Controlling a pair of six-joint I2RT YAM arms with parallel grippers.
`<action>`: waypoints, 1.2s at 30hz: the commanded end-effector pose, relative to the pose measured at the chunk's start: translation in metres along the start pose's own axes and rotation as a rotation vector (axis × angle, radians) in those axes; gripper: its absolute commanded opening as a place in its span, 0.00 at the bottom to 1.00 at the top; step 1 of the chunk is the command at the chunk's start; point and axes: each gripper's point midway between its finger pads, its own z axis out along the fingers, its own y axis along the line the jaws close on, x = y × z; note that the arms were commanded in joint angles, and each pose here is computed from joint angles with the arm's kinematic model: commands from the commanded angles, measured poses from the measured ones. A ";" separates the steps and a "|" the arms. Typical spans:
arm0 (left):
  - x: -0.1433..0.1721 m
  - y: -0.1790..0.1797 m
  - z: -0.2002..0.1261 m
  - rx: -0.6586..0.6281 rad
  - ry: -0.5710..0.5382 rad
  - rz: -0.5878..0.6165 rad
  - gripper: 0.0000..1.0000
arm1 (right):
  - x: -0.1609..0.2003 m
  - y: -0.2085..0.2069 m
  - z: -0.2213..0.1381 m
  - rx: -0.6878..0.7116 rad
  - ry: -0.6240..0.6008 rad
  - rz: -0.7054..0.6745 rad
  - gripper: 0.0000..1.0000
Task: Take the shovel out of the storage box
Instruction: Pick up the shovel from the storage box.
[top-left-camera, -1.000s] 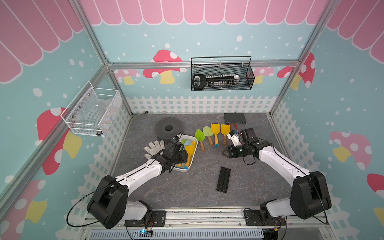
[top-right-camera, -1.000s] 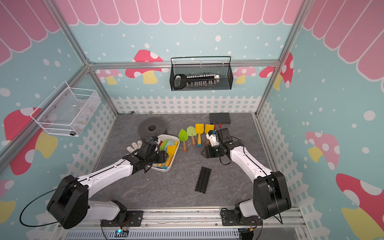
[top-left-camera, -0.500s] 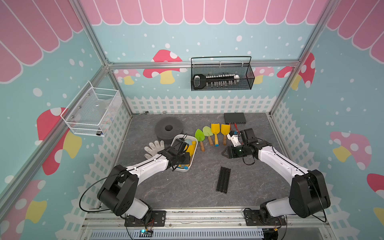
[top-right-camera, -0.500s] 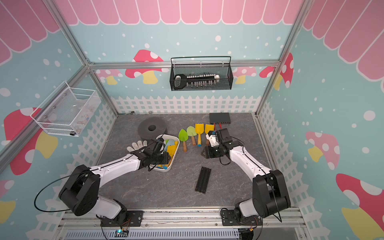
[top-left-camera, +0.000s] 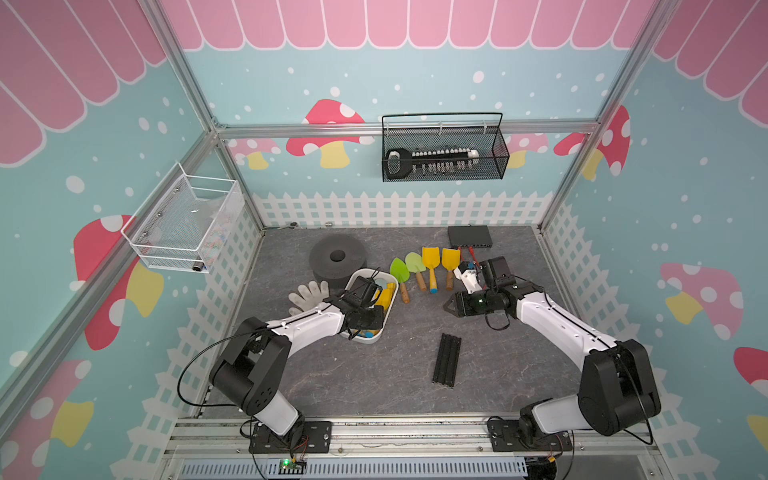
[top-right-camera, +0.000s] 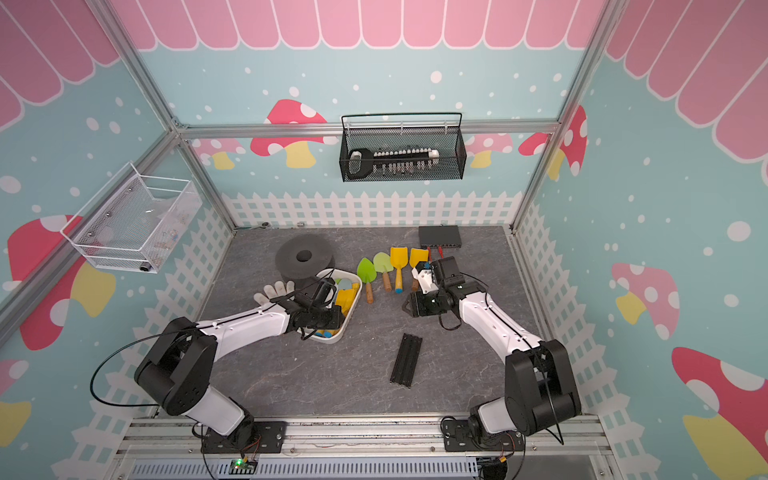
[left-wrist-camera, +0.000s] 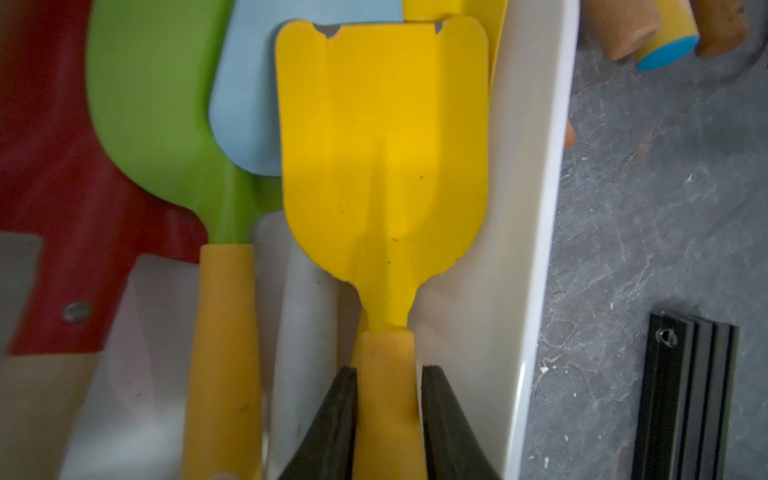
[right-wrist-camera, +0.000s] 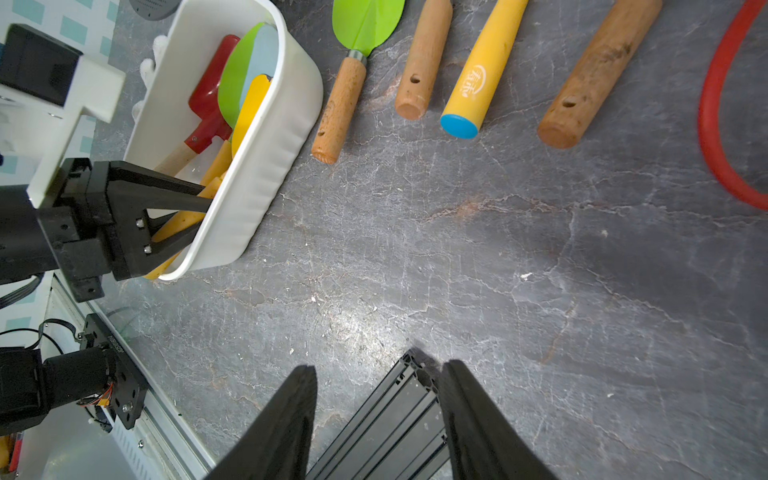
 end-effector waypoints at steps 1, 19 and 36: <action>-0.003 -0.006 -0.003 0.015 0.004 0.021 0.06 | 0.005 0.001 0.002 -0.006 0.008 -0.014 0.54; -0.038 0.011 -0.084 -0.067 -0.377 -0.010 0.00 | 0.006 0.003 0.004 -0.022 0.007 -0.010 0.54; -0.044 -0.038 -0.132 0.120 -0.620 0.055 0.00 | 0.003 0.015 -0.006 -0.058 -0.034 -0.030 0.54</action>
